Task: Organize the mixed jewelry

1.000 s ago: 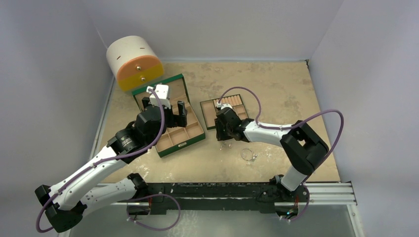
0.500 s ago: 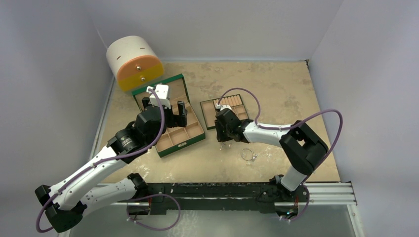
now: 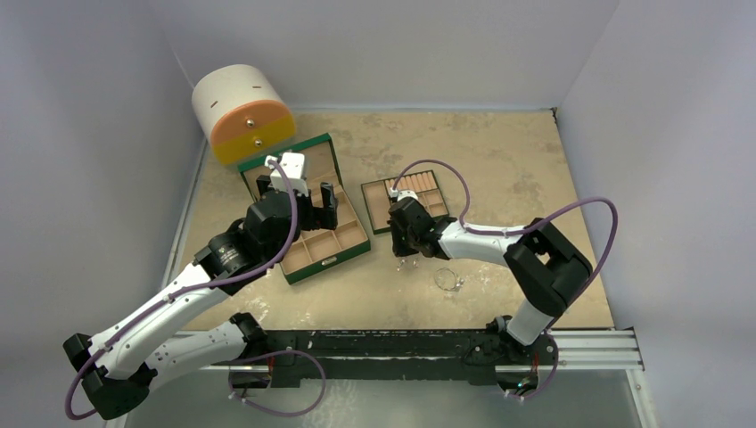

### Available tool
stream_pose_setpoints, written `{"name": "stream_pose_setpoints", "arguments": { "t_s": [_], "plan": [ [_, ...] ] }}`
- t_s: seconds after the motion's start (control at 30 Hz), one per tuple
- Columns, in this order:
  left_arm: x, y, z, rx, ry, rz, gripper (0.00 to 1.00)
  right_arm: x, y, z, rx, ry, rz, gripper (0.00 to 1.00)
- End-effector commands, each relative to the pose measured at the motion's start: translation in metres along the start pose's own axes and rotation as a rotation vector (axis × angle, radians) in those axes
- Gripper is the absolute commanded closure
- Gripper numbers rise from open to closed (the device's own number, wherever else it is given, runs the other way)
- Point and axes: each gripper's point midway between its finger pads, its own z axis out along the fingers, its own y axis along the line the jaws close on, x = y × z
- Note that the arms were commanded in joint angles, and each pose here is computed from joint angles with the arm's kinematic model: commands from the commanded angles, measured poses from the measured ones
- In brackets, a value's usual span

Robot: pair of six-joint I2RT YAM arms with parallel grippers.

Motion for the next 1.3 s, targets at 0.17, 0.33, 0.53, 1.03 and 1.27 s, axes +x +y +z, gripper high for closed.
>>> {"name": "stream_pose_setpoints", "arguments": {
  "t_s": [0.17, 0.33, 0.53, 1.03, 1.27],
  "plan": [
    [-0.023, -0.005, -0.004, 0.017, -0.049, -0.024, 0.02, -0.003, 0.003, -0.009, -0.004, -0.018, 0.007, 1.00],
    [-0.023, -0.005, -0.005, 0.018, -0.049, -0.024, 0.02, -0.011, 0.007, -0.017, -0.018, -0.042, 0.010, 1.00],
    [-0.023, -0.005, -0.005, 0.018, -0.050, -0.024, 0.02, -0.020, 0.009, -0.025, -0.023, -0.068, 0.014, 1.00],
    [-0.023, -0.005, -0.005, 0.021, -0.049, -0.025, 0.02, -0.062, 0.003, -0.043, 0.059, -0.169, -0.033, 1.00],
    [-0.024, -0.005, -0.005, 0.021, -0.052, -0.026, 0.02, -0.104, -0.010, -0.049, 0.124, -0.252, -0.061, 1.00]
  ]
}}
